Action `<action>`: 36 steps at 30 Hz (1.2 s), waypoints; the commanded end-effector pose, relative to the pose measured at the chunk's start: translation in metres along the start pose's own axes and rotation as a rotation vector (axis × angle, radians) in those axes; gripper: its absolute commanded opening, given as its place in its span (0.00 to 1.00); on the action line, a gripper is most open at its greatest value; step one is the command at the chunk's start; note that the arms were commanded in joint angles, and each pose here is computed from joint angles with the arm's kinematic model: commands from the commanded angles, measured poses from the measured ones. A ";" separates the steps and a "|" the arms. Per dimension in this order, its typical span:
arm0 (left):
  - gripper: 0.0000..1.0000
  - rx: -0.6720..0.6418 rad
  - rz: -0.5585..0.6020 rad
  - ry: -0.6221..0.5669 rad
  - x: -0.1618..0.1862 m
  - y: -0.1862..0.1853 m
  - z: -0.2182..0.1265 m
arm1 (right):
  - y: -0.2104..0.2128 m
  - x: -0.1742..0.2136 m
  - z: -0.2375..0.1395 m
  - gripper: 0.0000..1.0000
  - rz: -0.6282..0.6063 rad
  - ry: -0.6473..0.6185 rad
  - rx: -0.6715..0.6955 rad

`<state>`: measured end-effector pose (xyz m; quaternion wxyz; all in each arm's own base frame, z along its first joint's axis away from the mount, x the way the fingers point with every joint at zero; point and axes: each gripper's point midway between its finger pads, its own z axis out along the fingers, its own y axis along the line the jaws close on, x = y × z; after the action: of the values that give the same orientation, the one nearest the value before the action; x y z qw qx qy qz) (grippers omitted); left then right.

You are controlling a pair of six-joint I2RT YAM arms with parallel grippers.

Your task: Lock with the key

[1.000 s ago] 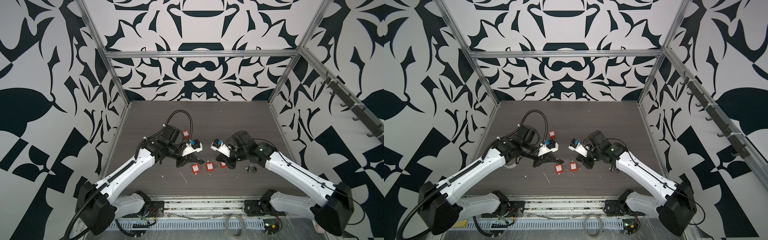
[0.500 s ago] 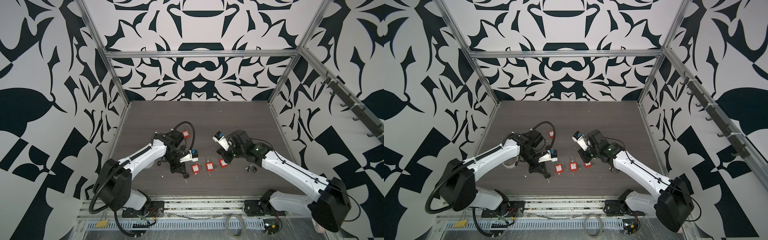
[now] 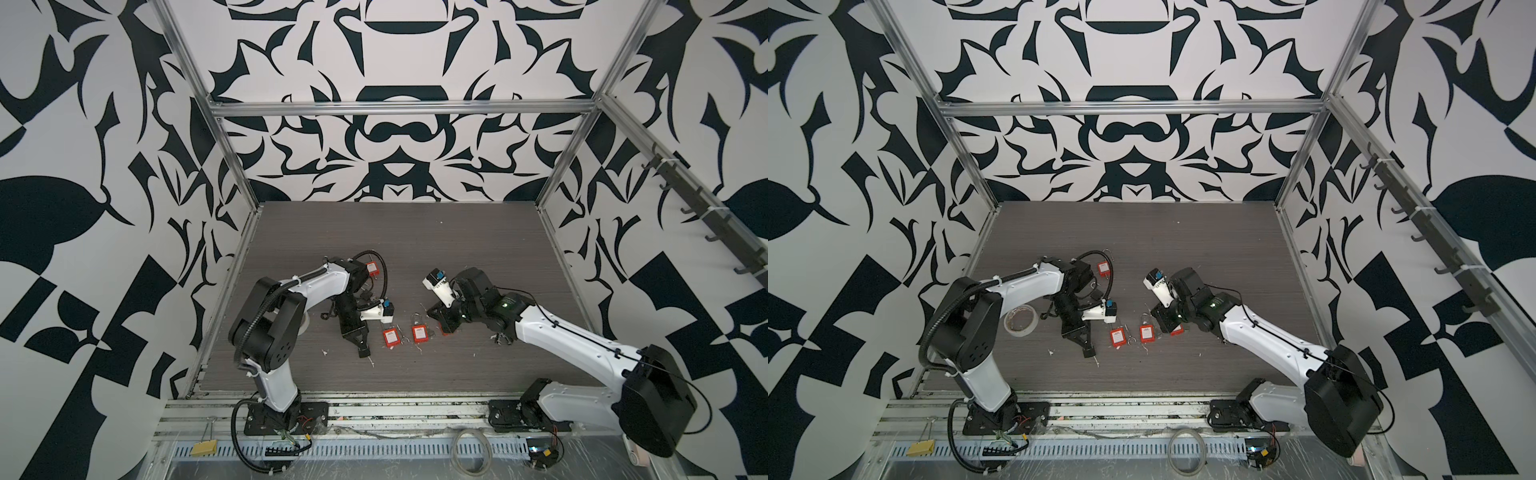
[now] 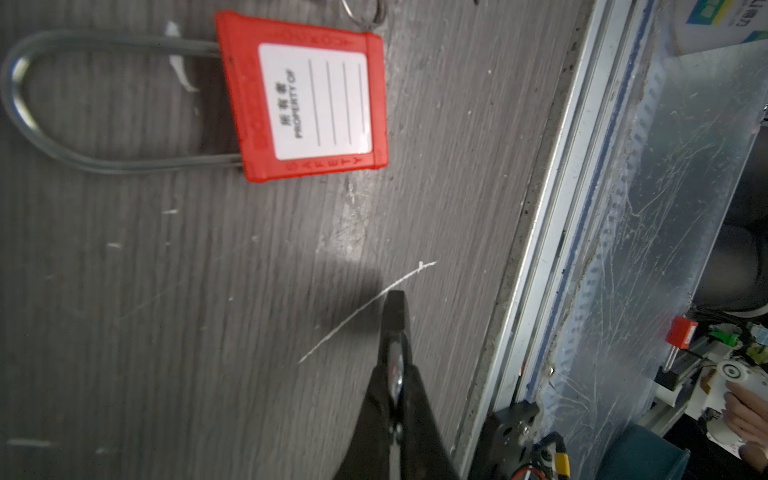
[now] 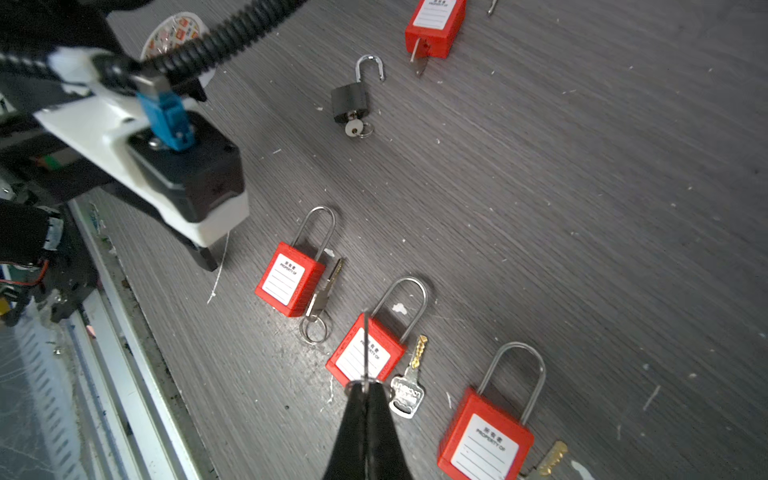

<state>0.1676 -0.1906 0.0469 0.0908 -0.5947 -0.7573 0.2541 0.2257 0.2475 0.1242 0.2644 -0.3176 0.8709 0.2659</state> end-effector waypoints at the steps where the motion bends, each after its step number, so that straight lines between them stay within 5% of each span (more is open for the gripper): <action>1: 0.00 0.019 0.033 0.000 0.004 0.001 -0.005 | 0.019 -0.014 -0.007 0.00 0.076 -0.025 -0.051; 4: 0.01 0.017 0.029 -0.009 0.005 0.009 -0.005 | 0.032 -0.012 -0.008 0.00 0.139 -0.019 -0.070; 9: 0.28 -0.028 0.044 -0.023 0.003 0.023 -0.005 | 0.047 -0.012 -0.002 0.00 0.257 0.018 -0.077; 19: 0.56 -0.202 0.062 -0.140 -0.012 0.042 -0.038 | 0.066 -0.018 0.016 0.00 0.337 0.131 -0.059; 25: 0.59 -0.397 0.011 -0.463 -0.030 0.048 -0.112 | 0.096 -0.041 0.032 0.00 0.470 0.115 -0.224; 31: 0.63 -0.575 -0.084 -0.788 -0.035 0.039 -0.177 | 0.113 -0.041 0.070 0.00 0.499 0.229 -0.204; 36: 0.63 -0.558 -0.124 -0.975 -0.030 0.019 -0.207 | 0.116 -0.030 0.102 0.00 0.555 0.345 -0.162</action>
<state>0.2808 -0.1539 0.1972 -0.3832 -0.4024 -0.7975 0.2351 0.1978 0.3931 0.1021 0.0327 -0.1455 0.9285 0.3401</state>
